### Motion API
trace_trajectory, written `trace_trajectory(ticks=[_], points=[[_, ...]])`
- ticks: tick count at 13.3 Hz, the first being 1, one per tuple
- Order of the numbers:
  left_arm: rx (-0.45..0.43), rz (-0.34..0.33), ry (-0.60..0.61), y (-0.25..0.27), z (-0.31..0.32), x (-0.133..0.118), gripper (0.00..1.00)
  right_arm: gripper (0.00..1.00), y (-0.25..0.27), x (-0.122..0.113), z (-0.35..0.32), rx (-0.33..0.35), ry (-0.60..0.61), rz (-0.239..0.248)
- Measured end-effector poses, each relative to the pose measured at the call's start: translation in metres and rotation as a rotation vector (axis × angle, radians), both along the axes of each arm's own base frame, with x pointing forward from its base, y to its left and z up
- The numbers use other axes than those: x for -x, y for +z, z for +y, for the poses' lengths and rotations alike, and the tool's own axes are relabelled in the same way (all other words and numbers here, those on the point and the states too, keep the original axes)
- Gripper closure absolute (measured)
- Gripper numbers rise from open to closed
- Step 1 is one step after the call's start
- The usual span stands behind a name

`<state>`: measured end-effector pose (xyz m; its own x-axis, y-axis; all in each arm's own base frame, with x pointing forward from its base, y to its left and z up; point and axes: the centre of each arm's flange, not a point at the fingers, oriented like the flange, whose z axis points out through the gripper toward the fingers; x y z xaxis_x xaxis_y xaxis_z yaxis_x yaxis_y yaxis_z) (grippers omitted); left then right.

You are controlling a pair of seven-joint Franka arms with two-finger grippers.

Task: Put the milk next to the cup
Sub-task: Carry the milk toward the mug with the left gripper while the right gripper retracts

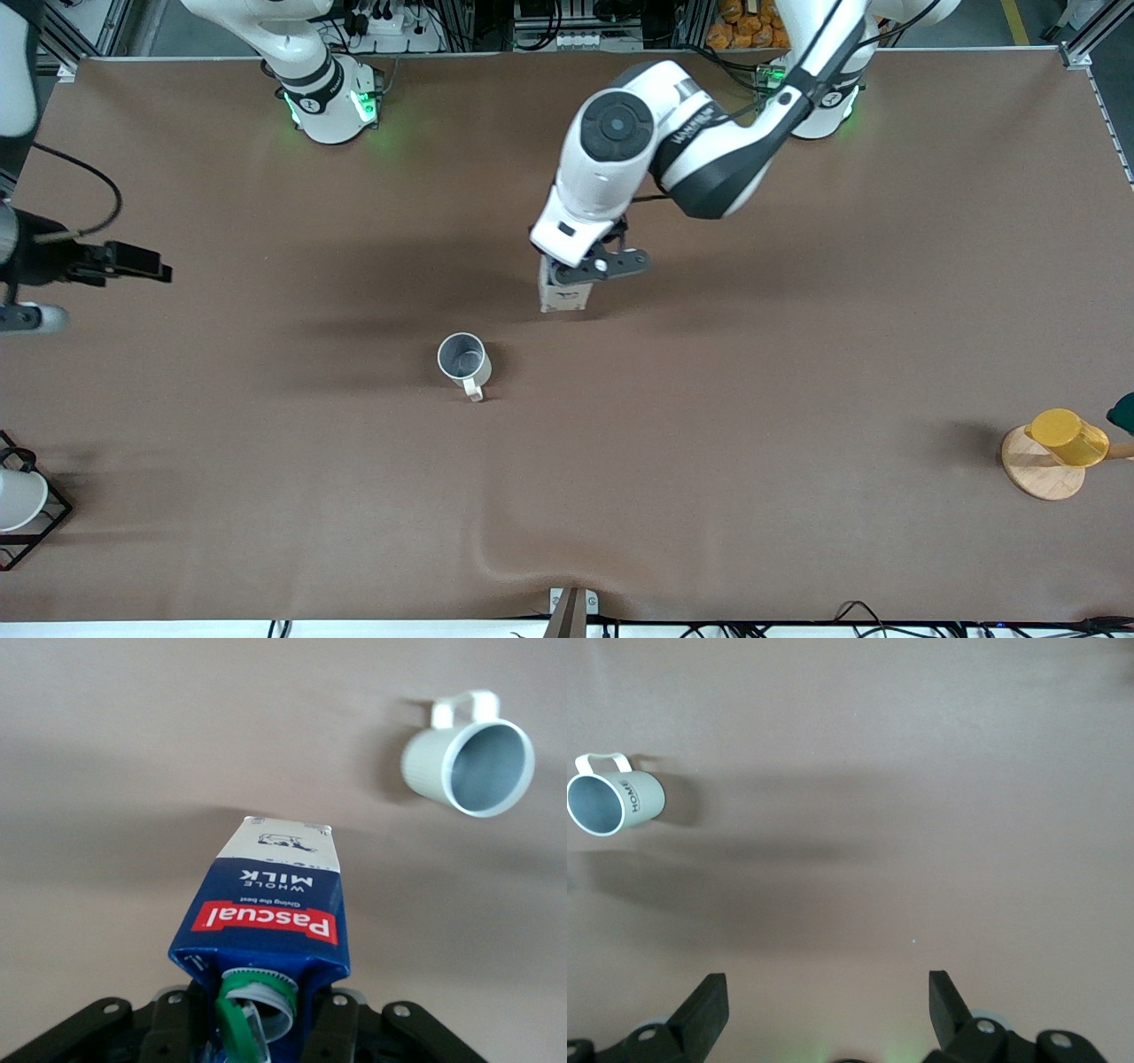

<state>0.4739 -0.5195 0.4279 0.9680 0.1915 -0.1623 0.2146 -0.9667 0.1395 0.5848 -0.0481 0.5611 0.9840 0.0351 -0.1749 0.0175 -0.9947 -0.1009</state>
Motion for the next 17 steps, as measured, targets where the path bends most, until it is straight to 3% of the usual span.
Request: trace_trajectory(ticks=[3,6,17], points=[[0.042,-0.043,-0.028,-0.026,-0.042,0.004,0.58,0.0,-0.001,0.008,-0.014,-0.003,0.003,0.004],[0.011,-0.101,-0.094,-0.068,-0.075,0.019,0.58,0.0,-0.009,0.009,-0.015,-0.005,0.003,0.019],[0.066,-0.13,-0.14,-0.081,-0.094,0.025,0.58,0.0,-0.012,0.01,-0.02,-0.005,-0.004,0.028]])
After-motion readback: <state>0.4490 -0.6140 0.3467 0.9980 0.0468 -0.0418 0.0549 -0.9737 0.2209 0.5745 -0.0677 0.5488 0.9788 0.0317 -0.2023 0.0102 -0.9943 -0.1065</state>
